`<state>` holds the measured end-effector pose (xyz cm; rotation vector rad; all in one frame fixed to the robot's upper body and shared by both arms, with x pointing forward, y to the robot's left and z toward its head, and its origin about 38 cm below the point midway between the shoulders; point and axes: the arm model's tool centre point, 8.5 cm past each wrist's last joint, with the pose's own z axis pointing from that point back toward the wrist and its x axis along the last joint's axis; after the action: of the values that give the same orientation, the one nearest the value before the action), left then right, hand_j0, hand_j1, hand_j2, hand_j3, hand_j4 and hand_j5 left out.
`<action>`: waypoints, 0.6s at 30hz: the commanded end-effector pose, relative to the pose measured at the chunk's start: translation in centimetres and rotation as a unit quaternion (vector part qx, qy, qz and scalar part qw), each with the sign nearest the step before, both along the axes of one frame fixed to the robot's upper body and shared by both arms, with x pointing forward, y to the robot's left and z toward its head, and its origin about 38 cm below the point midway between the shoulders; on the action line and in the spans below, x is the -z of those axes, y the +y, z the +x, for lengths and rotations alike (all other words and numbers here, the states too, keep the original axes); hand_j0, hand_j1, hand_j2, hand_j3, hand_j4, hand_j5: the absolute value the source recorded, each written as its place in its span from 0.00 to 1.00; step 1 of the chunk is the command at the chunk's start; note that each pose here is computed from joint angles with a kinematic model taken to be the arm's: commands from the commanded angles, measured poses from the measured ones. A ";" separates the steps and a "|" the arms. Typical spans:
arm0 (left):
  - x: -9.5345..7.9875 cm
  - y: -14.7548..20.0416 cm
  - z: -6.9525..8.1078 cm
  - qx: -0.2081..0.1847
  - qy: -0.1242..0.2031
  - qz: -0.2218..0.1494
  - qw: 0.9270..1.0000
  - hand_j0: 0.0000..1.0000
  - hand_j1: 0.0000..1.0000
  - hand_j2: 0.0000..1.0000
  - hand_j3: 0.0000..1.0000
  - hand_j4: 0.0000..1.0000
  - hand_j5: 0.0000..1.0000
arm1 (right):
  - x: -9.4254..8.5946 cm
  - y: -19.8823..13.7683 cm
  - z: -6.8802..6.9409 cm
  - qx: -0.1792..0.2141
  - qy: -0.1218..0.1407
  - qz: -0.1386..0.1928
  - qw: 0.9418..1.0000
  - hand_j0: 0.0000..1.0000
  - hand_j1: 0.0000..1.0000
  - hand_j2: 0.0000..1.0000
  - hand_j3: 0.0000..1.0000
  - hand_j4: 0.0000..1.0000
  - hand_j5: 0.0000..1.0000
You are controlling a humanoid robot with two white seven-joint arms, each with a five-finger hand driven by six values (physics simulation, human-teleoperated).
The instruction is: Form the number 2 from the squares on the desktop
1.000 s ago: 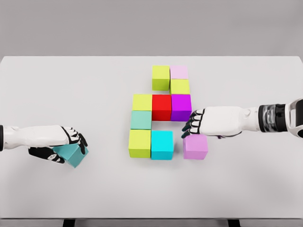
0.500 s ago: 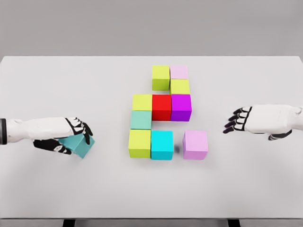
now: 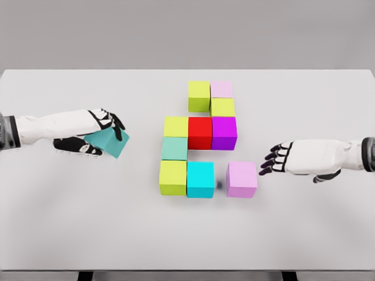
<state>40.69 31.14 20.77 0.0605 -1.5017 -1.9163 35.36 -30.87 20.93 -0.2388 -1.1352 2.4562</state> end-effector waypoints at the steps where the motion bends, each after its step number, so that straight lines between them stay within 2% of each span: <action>1: 1.1 -0.4 0.6 -0.010 0.013 -0.015 1.000 0.23 0.23 0.23 0.23 0.23 0.23 | 0.3 0.3 -0.1 -0.002 0.005 0.004 1.000 1.00 1.00 1.00 1.00 1.00 1.00; 6: 0.8 -1.3 1.6 -0.008 0.006 -0.028 1.000 0.23 0.23 0.23 0.23 0.23 0.23 | 1.0 0.4 -0.4 -0.005 0.016 -0.001 1.000 1.00 1.00 1.00 1.00 1.00 1.00; 9: 0.8 -2.0 3.4 -0.020 -0.002 -0.029 0.999 0.23 0.23 0.23 0.23 0.23 0.23 | 0.9 0.3 -0.4 -0.005 0.015 -0.001 1.000 1.00 1.00 1.00 1.00 1.00 1.00; 13: 0.6 -3.1 4.8 -0.021 -0.009 -0.032 0.999 0.23 0.23 0.23 0.23 0.23 0.23 | 1.3 0.4 -0.6 -0.007 0.022 -0.003 1.000 1.00 1.00 1.00 1.00 1.00 1.00; 18: 0.5 -4.7 7.2 -0.029 -0.012 -0.032 0.999 0.23 0.23 0.23 0.23 0.23 0.23 | 1.6 0.6 -0.7 -0.009 0.026 -0.003 1.000 1.00 1.00 1.00 1.00 1.00 1.00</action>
<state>47.74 26.87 22.00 0.1251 -1.5860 -1.8438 34.68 -30.31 19.42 -0.1729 -1.1135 2.4725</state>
